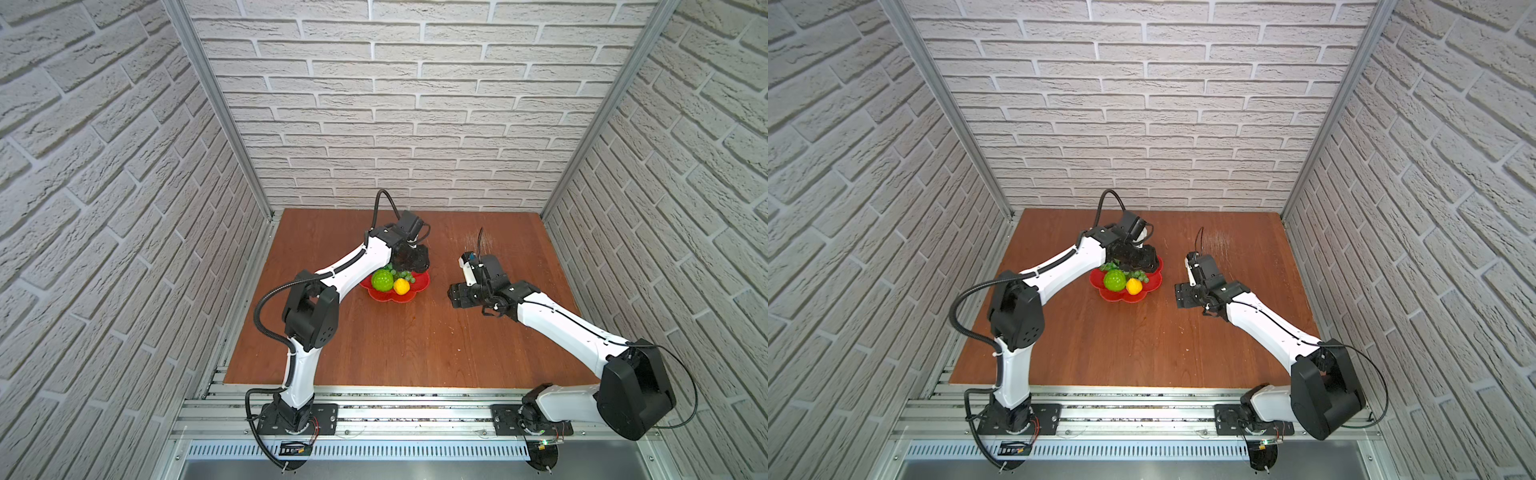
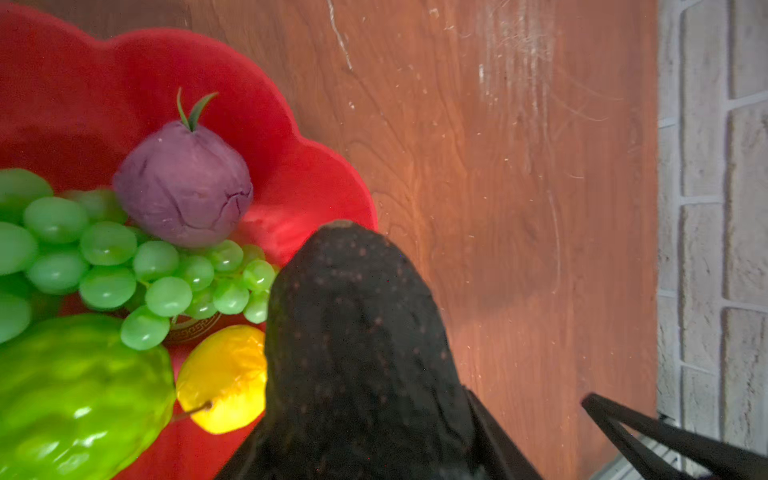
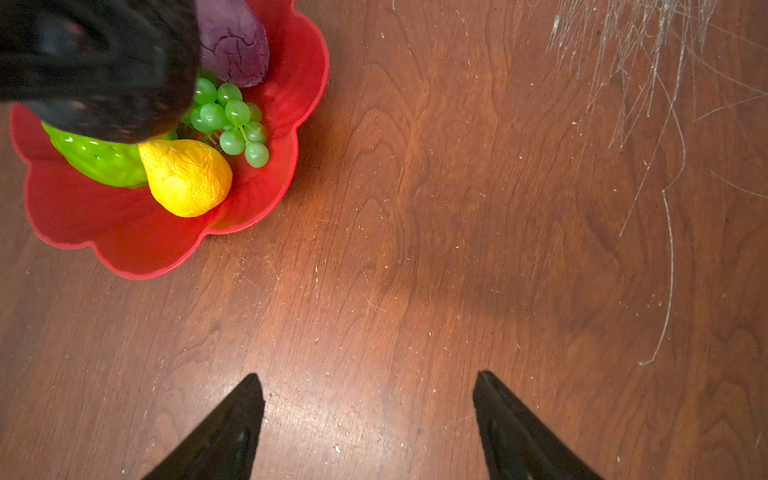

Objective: Place and organize the fake fruits in the fruit bowl
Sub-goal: 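Lift the avocado with the left gripper and lower it into the bowl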

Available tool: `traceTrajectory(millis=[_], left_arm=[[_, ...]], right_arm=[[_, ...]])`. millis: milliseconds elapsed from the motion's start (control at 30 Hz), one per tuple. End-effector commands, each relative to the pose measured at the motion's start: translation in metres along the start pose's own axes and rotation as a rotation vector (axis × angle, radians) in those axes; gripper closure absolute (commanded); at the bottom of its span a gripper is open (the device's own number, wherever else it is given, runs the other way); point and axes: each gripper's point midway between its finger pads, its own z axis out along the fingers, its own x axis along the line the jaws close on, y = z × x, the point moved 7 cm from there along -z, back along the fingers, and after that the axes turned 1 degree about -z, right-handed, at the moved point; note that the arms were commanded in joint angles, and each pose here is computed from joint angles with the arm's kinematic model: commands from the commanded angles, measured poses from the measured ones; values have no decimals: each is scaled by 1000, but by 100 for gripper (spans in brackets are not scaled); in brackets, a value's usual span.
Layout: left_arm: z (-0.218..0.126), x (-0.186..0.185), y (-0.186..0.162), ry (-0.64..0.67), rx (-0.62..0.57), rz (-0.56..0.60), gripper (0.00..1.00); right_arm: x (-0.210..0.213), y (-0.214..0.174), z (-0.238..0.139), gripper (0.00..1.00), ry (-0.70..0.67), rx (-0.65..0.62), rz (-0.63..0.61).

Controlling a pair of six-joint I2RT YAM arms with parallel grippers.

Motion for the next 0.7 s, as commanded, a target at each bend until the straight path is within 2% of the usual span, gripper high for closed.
traceTrajectory(millis=[0,300,667], left_arm=[[7,2,12,28,-42,-34,65],[37,20,19,79,23,-31,63],[58,29,21,90,35,-64,62]], right_arm=[[-2,7,-8,19,-11,-61,3],[-4,0,-1,19,-11,-41,-6],[-3,2,4,19,-12,-27,-23]])
